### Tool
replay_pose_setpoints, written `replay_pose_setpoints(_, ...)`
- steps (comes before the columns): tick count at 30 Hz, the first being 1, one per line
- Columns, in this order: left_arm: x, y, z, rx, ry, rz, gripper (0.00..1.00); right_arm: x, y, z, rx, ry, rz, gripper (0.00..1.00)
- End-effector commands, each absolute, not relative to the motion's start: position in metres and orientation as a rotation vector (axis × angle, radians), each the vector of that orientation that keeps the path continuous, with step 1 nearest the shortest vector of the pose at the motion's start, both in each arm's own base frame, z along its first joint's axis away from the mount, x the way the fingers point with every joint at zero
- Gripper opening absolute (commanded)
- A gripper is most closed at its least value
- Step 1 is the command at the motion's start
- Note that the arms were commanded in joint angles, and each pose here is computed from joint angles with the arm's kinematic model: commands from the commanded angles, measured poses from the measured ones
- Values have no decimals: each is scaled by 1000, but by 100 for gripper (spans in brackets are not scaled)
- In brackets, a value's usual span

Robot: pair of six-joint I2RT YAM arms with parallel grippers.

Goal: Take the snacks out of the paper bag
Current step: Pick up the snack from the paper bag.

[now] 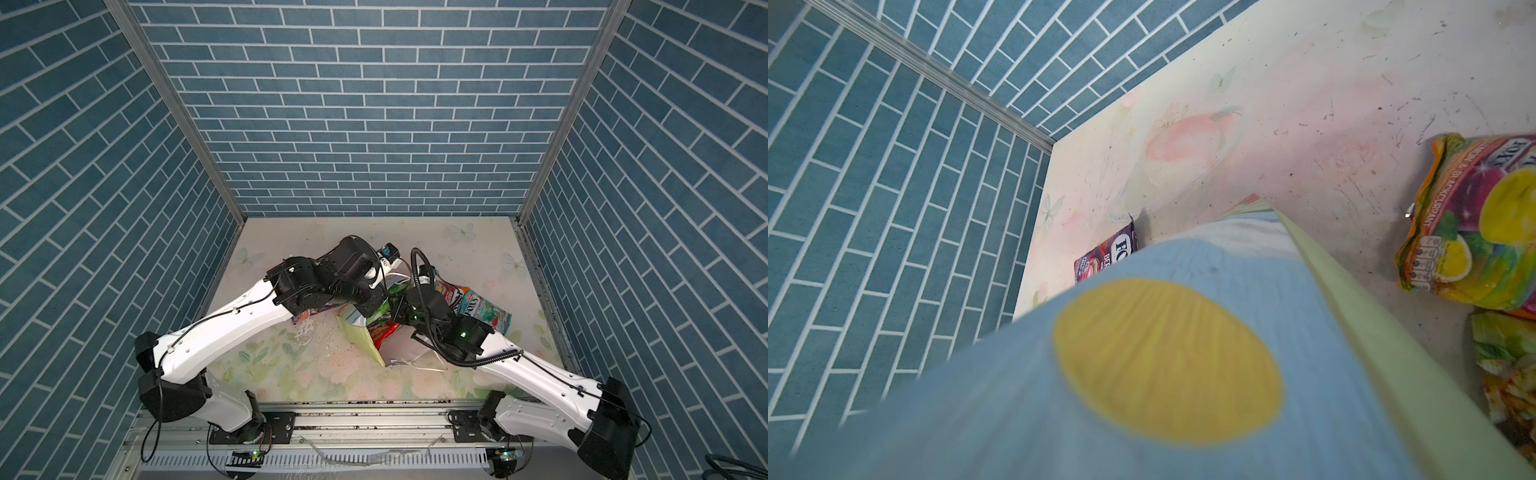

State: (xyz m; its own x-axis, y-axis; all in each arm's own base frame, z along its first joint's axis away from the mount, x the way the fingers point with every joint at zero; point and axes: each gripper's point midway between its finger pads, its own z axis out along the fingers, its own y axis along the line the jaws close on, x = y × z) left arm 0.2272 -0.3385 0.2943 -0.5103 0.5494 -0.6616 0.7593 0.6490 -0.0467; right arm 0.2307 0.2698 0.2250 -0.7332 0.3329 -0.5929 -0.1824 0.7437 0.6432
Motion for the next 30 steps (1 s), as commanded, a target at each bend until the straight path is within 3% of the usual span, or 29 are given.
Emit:
replay_pose_setpoints(1,227,-337,307,1022,2207,-468,0,239,273,249,187,2136,964,32)
replay_pose_setpoints(7,228,-336,307,1030,2204,-470,0,240,275,250,191,2132,971,34)
replay_pose_setpoints(13,228,-336,310,1041,2197,-482,0,244,280,247,191,2137,961,44)
replay_pose_setpoints(18,229,-334,311,1039,2193,-482,0,245,279,243,198,2152,930,44)
replay_pose_setpoints(21,229,-332,312,1038,2190,-480,0,245,277,239,208,2162,915,37)
replay_pose_setpoints(30,238,-324,314,979,2208,-481,0,244,267,237,224,2164,878,1)
